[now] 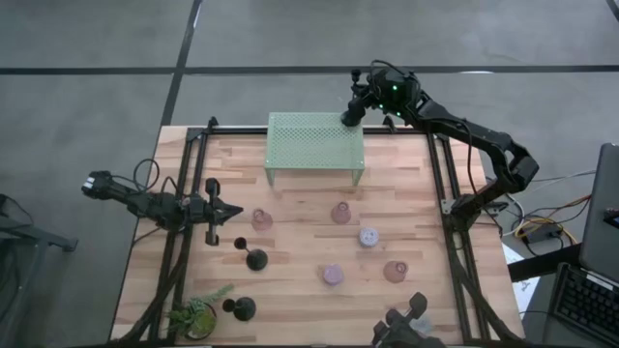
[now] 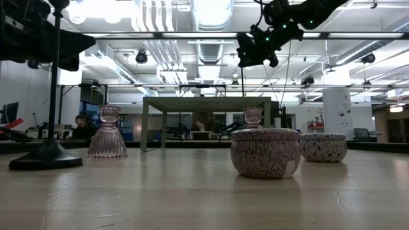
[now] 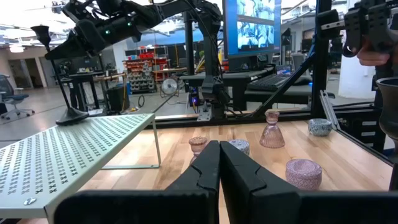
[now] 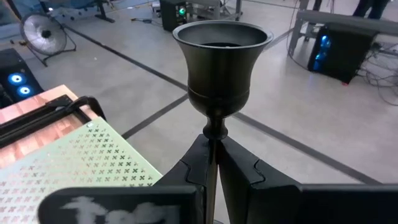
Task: Pick & Place candle stick holders
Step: Put the bottom right black candle holder on the shelf
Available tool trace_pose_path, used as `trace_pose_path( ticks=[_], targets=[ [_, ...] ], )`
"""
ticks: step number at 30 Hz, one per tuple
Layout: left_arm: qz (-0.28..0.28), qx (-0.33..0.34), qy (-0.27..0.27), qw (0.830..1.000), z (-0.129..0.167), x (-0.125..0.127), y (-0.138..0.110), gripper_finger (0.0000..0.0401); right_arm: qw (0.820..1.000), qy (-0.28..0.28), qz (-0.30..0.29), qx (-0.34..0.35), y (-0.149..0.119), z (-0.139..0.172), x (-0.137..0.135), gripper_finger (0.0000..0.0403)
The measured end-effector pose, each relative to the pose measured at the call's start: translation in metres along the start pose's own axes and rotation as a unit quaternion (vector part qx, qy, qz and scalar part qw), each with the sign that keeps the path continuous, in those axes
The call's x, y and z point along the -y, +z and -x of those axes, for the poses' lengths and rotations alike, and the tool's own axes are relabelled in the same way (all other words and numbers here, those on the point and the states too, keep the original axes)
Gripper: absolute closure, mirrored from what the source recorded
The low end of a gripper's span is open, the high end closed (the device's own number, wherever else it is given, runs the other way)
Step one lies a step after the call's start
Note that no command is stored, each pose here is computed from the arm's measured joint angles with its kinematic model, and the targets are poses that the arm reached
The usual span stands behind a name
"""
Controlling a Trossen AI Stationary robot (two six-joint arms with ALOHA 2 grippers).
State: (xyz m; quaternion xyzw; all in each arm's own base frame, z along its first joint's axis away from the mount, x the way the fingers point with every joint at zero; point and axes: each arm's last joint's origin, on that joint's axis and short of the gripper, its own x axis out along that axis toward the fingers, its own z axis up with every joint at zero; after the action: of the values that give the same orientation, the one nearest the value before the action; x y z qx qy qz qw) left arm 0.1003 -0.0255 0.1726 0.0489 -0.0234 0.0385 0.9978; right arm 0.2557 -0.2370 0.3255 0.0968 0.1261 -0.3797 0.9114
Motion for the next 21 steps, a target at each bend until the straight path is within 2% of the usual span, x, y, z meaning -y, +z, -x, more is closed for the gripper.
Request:
trace_pose_path(
  ticks=[9,21],
  targets=[
    [0.0,0.0,0.0,1.0,0.0,0.0,0.0,0.0387,1.0,0.013,-0.003,-0.008,-0.004,-0.006,-0.001,0.0379],
    [0.0,0.0,0.0,1.0,0.0,0.0,0.0,0.0387,0.998,0.009,0.007,-0.063,-0.016,-0.004,0.0,0.0317]
  ],
)
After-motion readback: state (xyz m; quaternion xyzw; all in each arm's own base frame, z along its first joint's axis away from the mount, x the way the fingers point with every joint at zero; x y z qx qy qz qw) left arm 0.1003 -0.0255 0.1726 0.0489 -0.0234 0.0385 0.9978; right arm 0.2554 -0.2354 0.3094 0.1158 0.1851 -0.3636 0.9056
